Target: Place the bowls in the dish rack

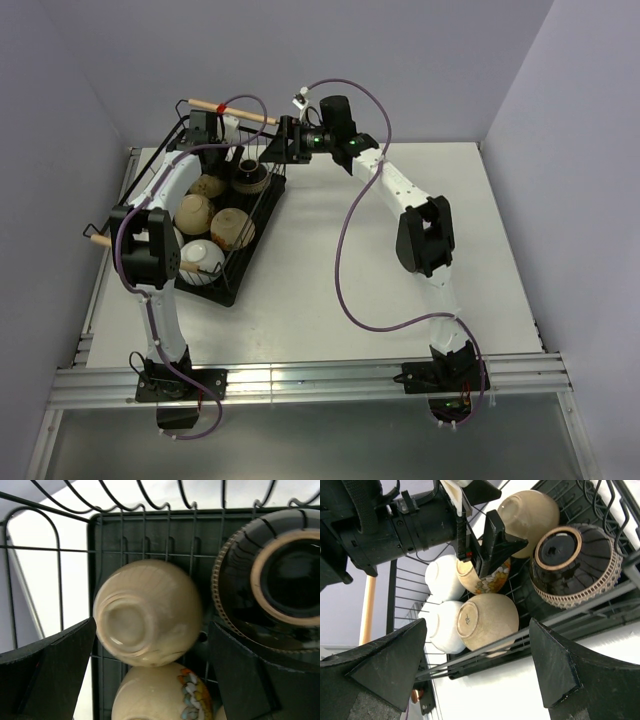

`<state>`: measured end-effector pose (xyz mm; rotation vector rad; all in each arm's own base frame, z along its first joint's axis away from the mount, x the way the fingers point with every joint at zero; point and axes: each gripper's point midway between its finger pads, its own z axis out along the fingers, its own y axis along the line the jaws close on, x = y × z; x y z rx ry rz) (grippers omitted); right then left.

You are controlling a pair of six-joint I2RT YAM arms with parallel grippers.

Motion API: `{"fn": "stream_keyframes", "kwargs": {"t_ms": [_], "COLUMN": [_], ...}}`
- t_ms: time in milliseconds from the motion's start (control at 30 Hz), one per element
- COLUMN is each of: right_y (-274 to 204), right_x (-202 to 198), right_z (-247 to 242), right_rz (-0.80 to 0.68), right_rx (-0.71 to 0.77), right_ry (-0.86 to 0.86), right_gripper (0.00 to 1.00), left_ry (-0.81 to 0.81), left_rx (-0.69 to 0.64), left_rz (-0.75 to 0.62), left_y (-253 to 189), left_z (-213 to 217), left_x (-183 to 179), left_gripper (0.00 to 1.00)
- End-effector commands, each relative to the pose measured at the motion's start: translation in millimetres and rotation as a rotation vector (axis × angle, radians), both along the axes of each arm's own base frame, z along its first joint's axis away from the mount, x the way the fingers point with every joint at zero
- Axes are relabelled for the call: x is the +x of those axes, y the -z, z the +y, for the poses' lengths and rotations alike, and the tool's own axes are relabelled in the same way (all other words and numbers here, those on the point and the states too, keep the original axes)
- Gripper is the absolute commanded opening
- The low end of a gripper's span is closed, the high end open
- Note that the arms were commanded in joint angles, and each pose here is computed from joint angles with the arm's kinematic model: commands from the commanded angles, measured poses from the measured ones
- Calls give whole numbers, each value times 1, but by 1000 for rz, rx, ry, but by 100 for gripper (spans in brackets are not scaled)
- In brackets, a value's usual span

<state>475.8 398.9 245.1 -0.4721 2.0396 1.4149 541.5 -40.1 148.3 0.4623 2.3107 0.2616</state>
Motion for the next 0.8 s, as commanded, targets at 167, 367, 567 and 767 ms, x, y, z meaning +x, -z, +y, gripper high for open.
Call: {"fn": "stream_keyframes", "kwargs": {"t_ms": [167,367,567,767], "right_y": [-63,-86,-97,-87], "right_x": [-20,-33,-51,-71], "right_z": [-24,-58,-124,-214], "right_rz": [-156,-235,-248,-237], "right_rx": [-26,-105,-163,-269], "right_ry": [8,57,159,315], "right_gripper": [91,98,100,100], "left_ry": [54,153,178,205], "left_rx": [-238,-475,-607,-653], "left_rz": [-128,-122,-67,-78], "left_y": [-94,-145,-169,-181], "left_z": [-27,-56,-82,-86], "left_x": [-12,-43,-79,-119], "left_gripper": [99,99,99,99]}}
